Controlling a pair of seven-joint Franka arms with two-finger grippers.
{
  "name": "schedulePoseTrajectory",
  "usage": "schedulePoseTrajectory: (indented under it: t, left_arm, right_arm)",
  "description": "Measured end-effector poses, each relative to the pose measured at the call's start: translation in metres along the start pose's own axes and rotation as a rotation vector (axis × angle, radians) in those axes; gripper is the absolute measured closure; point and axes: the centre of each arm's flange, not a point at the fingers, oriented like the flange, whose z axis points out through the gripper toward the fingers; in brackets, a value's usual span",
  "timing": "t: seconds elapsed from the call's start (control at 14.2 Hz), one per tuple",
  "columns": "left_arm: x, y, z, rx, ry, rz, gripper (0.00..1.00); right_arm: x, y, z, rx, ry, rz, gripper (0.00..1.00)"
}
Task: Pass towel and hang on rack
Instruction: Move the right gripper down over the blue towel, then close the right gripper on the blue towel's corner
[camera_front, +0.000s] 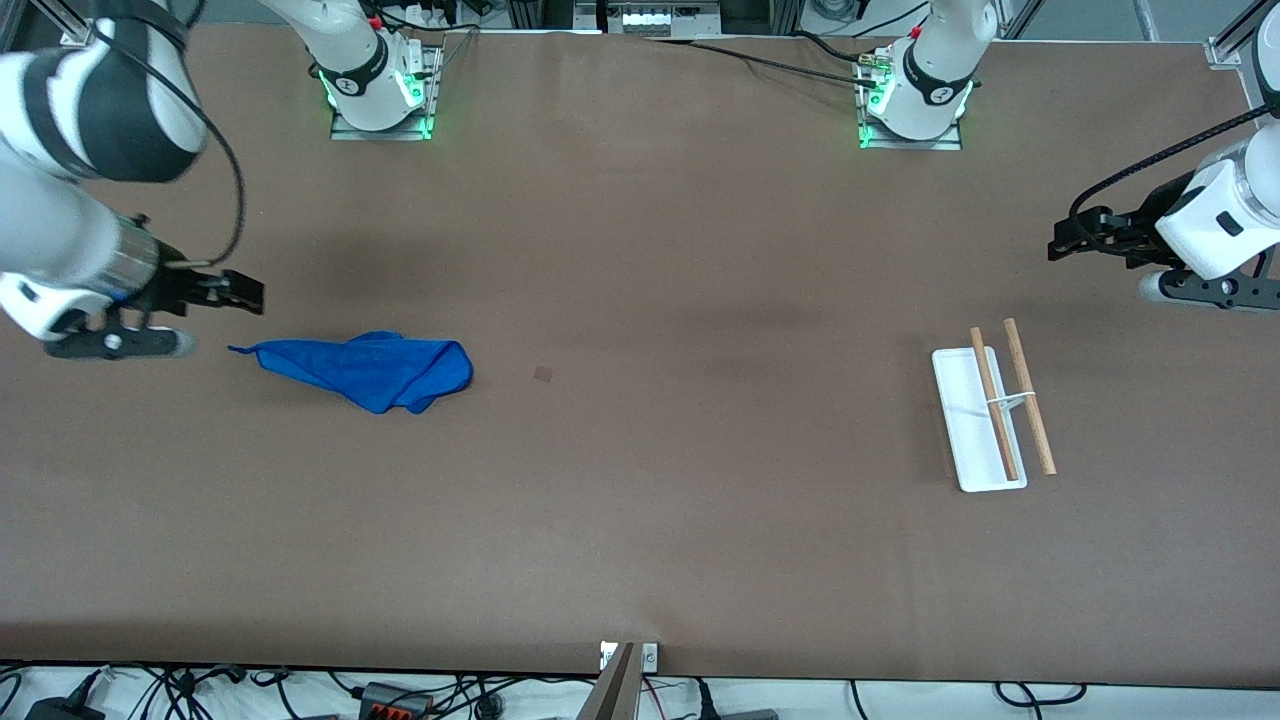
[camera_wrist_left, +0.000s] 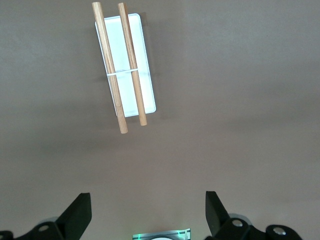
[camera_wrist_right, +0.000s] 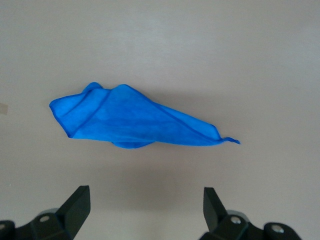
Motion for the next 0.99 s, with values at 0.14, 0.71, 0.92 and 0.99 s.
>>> schedulePoseTrajectory:
  t: [0.14,0.71,0.92,0.99]
  left_arm:
    - [0.000,0.000,0.000,0.000,0.000,0.000,0.00]
    - [0.001,-0.006,0.003,-0.004,-0.005,0.011,0.00]
    - [0.003,-0.007,0.005,-0.006,-0.011,0.010,0.00]
    - [0.003,-0.007,0.006,-0.007,-0.013,0.010,0.00]
  right_arm:
    - [0.019,-0.041,0.029,-0.013,0.016,-0.063,0.00]
    - [0.069,-0.156,0.163,-0.048,0.092,-0.235,0.00]
    - [0.072,-0.183,0.194,-0.048,0.107,-0.215,0.00]
    - [0.073,-0.189,0.198,-0.040,0.107,-0.148,0.00]
